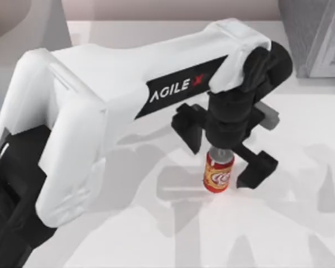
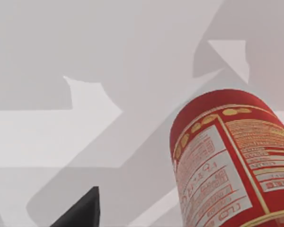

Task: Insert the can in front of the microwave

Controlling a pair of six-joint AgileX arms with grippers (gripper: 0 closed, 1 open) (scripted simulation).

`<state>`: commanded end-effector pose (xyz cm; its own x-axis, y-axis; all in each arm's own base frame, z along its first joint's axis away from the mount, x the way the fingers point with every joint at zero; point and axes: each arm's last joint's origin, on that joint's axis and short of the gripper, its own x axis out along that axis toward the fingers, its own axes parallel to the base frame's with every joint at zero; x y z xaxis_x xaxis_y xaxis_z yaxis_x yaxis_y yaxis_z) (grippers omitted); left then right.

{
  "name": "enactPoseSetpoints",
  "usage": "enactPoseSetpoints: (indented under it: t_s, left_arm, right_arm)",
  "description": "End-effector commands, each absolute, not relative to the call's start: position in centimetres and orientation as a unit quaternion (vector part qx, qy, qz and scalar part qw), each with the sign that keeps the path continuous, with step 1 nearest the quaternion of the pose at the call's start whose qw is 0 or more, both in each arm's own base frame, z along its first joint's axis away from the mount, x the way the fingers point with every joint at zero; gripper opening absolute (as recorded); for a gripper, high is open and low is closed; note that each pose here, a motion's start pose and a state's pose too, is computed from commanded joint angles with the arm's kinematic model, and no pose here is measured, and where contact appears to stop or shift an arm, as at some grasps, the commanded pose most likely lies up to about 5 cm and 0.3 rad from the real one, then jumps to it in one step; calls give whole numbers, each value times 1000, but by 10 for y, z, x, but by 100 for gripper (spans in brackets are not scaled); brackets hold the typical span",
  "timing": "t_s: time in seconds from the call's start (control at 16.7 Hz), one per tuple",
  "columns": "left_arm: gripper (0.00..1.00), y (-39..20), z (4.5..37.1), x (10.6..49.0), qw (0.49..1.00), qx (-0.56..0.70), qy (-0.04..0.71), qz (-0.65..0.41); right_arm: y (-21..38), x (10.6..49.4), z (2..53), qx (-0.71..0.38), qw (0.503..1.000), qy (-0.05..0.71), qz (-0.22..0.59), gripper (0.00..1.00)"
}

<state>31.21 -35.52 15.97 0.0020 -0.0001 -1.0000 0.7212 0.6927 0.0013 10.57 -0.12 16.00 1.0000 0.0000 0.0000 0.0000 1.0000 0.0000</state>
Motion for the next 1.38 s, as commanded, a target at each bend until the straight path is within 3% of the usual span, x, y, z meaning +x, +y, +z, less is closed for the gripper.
enactPoseSetpoints:
  t_s: [0.12, 0.9, 1.38]
  left_arm:
    - [100, -355, 160, 312, 651, 277, 650, -277]
    - [2, -355, 160, 312, 651, 277, 650, -277]
    - [0, -355, 160, 312, 651, 277, 650, -277]
  right_arm:
    - [-1, 106, 160, 0, 1000, 0, 0, 100]
    - [-1, 106, 160, 0, 1000, 0, 0, 100]
    - [-1, 106, 160, 0, 1000, 0, 0, 100]
